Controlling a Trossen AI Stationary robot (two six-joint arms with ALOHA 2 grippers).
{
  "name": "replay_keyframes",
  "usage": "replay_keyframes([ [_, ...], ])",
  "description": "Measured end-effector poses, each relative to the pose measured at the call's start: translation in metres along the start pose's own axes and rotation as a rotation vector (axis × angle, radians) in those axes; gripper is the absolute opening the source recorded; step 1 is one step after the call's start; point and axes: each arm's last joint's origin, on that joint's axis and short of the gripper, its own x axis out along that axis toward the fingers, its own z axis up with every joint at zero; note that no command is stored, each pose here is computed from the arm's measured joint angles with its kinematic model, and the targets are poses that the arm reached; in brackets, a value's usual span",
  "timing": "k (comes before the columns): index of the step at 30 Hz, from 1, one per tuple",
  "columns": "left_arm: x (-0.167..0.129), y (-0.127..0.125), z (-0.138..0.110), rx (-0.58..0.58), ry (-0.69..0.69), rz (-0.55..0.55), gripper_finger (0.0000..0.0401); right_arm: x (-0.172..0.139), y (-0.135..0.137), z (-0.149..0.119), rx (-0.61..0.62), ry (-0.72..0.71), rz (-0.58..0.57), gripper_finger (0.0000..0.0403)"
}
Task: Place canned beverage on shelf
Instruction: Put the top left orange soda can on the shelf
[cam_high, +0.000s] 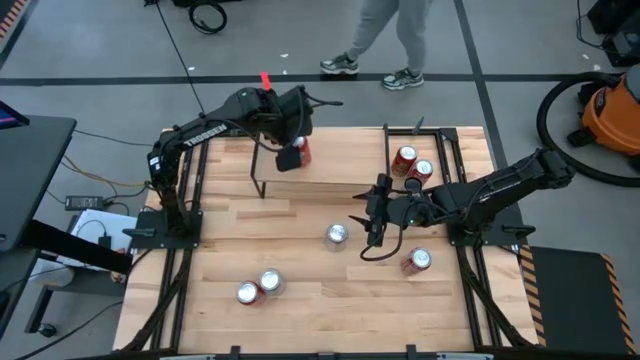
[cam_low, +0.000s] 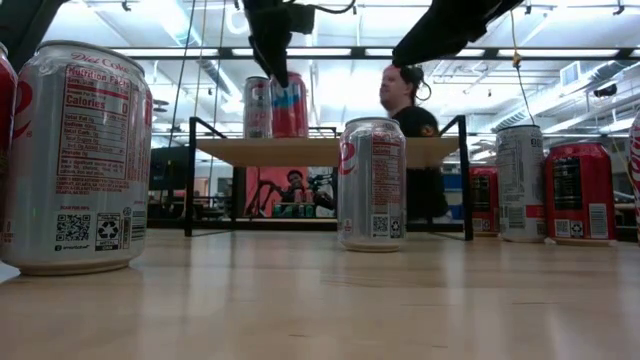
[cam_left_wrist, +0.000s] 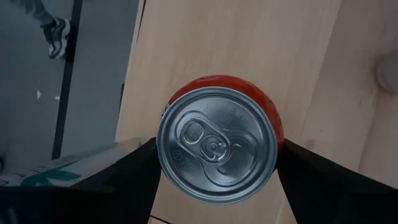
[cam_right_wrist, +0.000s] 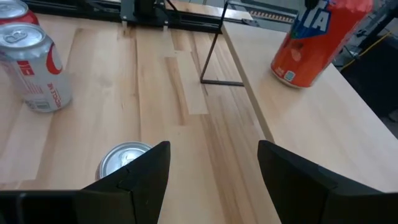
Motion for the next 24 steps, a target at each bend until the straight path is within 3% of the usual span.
replay_keyframes([
  [9, 0.0, -0.009, 0.01, 0.027, -0.074, 0.013, 0.0346, 0.0, 0.001, 0.001, 0.003, -0.008, 0.012, 0.0252],
  [18, -0.003, -0.012, 0.012, 0.072, -0.068, 0.1, 0.0352, 0.0, 0.001, 0.001, 0.006, -0.015, 0.013, 0.0252],
  [24, -0.032, -0.014, 0.017, 0.085, -0.176, 0.158, 0.0352, 0.0, 0.001, 0.001, 0.002, -0.015, 0.006, 0.0252],
])
